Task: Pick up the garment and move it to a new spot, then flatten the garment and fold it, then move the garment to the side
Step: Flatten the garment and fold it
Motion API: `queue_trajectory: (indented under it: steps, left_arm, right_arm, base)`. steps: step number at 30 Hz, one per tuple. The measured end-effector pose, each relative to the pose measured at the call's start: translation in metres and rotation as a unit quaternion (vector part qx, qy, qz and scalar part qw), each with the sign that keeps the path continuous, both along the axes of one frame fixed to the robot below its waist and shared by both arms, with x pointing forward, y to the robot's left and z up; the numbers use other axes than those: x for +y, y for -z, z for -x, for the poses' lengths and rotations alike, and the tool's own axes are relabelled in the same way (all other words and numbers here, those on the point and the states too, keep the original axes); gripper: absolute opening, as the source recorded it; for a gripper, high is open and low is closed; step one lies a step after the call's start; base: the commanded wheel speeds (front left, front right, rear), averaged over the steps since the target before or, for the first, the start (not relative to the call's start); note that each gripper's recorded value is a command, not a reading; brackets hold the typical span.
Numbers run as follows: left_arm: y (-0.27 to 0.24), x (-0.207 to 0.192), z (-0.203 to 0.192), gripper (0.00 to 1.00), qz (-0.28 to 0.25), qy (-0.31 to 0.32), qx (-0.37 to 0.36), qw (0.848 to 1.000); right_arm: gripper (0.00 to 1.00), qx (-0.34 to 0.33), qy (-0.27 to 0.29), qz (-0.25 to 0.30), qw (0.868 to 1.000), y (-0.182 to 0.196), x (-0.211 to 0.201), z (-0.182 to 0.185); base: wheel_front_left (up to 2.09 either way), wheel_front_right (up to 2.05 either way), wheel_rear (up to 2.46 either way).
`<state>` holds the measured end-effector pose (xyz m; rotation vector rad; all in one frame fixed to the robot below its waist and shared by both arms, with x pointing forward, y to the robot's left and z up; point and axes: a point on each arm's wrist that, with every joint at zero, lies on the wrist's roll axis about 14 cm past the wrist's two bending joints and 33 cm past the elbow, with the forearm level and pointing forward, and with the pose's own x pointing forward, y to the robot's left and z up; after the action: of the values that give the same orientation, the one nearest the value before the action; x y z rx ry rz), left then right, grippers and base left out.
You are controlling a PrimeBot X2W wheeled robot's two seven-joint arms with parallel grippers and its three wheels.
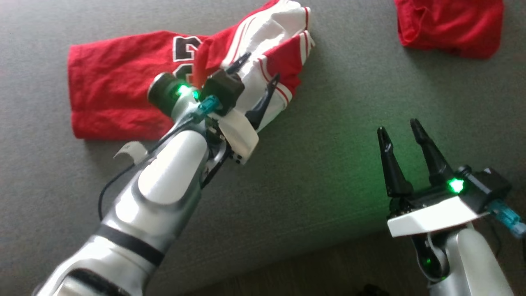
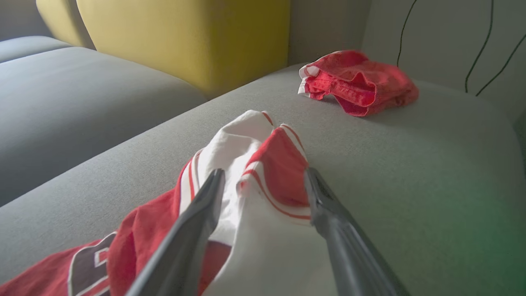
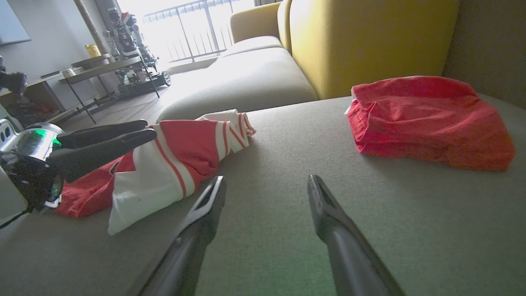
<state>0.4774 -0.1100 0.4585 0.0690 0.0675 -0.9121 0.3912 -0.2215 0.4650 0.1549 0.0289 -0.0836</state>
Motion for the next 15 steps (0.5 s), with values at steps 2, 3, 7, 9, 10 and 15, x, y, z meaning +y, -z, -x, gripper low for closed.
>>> queue_trajectory:
  steps: [2,3,7,9,10,15]
  left_arm:
    - [0.005,-0.004,-0.005,1.0,-0.008,0.0,0.001,1.0]
    - [0.006,-0.005,-0.008,1.0,-0.008,-0.004,0.001,1.0]
    - [0.01,-0.006,-0.012,1.0,-0.015,-0.007,0.0,1.0]
    - [0.012,-0.008,-0.011,0.85,-0.024,-0.001,-0.004,1.0]
    - [0.011,-0.009,-0.009,0.75,-0.025,0.003,-0.007,1.0]
    - [0.013,-0.012,-0.002,0.0,-0.033,0.013,-0.004,0.999]
  right_arm:
    - [1.0,-0.003,0.004,0.003,1.0,-0.002,-0.003,-0.002]
    - [1.0,-0.004,0.006,0.005,1.0,-0.003,-0.005,-0.002]
    - [1.0,-0.001,0.012,0.003,1.0,-0.002,-0.009,0.001]
    - [1.0,-0.003,0.013,0.004,1.0,-0.003,-0.009,0.001]
    - [1.0,-0.004,0.014,0.004,1.0,-0.004,-0.01,0.002]
    - [1.0,-0.009,0.017,-0.005,1.0,-0.007,-0.01,0.003]
  base:
    - [0.0,0.0,0.0]
    - [0.0,0.0,0.0]
    - [0.0,0.0,0.0]
    - [0.0,0.0,0.0]
    - [0.0,0.0,0.0]
    - [0.0,0.0,0.0]
